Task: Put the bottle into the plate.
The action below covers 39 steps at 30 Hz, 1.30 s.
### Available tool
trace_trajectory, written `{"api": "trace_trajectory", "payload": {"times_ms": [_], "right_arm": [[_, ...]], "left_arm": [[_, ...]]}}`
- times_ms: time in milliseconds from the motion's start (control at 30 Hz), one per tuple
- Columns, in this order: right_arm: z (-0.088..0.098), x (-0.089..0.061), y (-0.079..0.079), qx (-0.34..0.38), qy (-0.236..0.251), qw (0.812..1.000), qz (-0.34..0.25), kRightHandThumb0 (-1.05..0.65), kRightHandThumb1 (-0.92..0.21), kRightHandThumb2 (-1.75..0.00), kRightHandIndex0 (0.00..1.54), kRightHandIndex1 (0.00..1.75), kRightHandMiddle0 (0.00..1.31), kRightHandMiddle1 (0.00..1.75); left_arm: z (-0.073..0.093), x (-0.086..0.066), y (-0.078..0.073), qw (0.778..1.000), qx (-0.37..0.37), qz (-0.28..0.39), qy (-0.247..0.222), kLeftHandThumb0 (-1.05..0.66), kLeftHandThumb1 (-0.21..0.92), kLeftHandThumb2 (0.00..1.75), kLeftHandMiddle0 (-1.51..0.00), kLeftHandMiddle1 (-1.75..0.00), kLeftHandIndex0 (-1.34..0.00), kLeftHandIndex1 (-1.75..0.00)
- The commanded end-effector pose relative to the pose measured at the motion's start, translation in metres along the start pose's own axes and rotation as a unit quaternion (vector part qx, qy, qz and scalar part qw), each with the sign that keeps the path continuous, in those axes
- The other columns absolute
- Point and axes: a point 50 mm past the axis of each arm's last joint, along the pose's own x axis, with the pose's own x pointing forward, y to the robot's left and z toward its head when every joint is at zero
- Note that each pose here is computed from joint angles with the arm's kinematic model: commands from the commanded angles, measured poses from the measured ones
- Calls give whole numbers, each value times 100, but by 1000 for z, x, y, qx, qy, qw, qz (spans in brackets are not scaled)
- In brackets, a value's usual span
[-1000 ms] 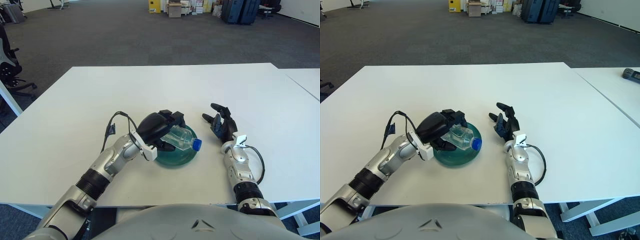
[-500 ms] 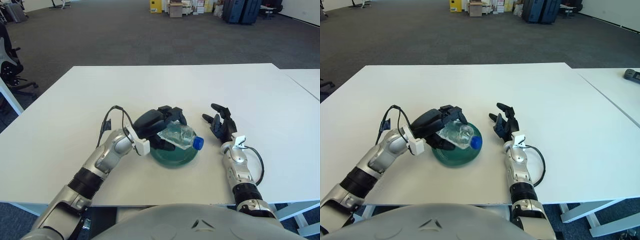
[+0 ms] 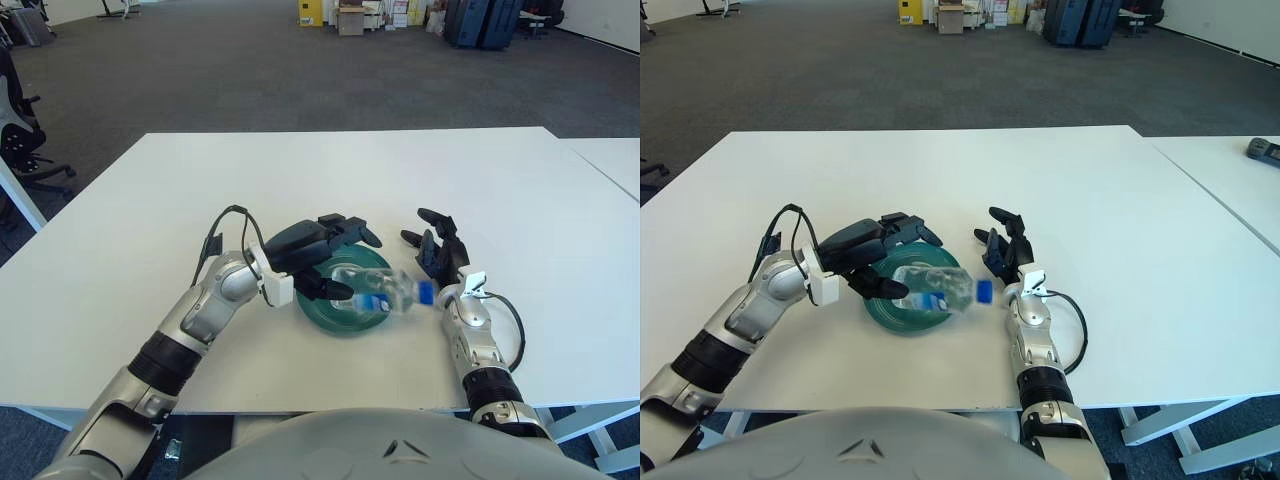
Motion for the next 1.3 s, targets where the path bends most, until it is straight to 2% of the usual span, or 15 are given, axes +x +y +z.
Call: {"api": "trace_trajectory", "payload": {"times_ms": [0, 433, 800, 1000, 1267], "right_arm": [[-26, -13, -1, 3, 74, 997, -3, -67, -92, -83, 49, 46, 0, 86], [-26, -14, -1, 0, 73, 997, -1, -66, -92, -81, 49, 44, 0, 83], [-26, -14, -2, 5, 73, 997, 1, -67, -92, -83, 52, 46, 0, 82], [-26, -15, -3, 8, 71, 997, 5, -70, -92, -86, 53, 46, 0, 83], [-28, -16, -5, 10, 75, 997, 13, -74, -92, -90, 50, 45, 0, 83]], "left_arm": [[0, 0, 8, 1000, 9, 4, 2, -105, 92, 83, -23, -12, 0, -75], [2, 0, 9, 1000, 9, 10, -3, -105, 92, 83, -27, -6, 0, -86], [1, -3, 13, 1000, -1, 23, 0, -105, 92, 81, -33, -6, -5, -93], [-2, -6, 16, 999, -15, 43, 15, -105, 92, 80, -35, -7, -2, -92], [-6, -11, 18, 993, -61, 102, 23, -100, 92, 77, -39, -7, 0, -83]]}}
